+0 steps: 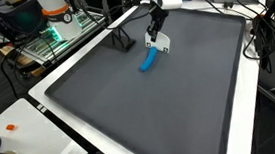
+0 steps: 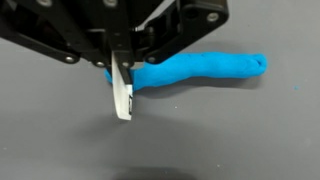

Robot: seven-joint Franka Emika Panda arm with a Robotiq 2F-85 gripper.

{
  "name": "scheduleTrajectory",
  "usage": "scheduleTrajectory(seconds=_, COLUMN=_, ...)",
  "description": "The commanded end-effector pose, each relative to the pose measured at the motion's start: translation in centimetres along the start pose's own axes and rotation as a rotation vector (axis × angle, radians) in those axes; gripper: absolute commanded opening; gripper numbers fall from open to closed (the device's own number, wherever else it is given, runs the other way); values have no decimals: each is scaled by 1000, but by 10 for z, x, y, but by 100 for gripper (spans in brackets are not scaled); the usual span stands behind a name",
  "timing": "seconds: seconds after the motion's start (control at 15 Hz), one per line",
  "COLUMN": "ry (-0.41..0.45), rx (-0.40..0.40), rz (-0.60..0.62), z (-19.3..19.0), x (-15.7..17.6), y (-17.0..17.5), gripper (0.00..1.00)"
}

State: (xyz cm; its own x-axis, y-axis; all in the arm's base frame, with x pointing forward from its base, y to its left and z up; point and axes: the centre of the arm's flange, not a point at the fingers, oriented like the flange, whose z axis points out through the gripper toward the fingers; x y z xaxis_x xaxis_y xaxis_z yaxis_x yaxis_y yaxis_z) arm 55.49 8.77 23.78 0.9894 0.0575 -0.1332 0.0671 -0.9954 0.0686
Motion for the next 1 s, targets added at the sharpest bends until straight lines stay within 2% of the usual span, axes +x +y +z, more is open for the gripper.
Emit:
scheduleTrajectory(seconds=0.0, ry=-58, rx=3, rz=-13, z=14, x=-17, y=2, gripper=1)
scheduleTrajectory(seconds=0.93, ry=-123, rx=16, rz=-16, z=-5, x=-24, y=-1, gripper=1)
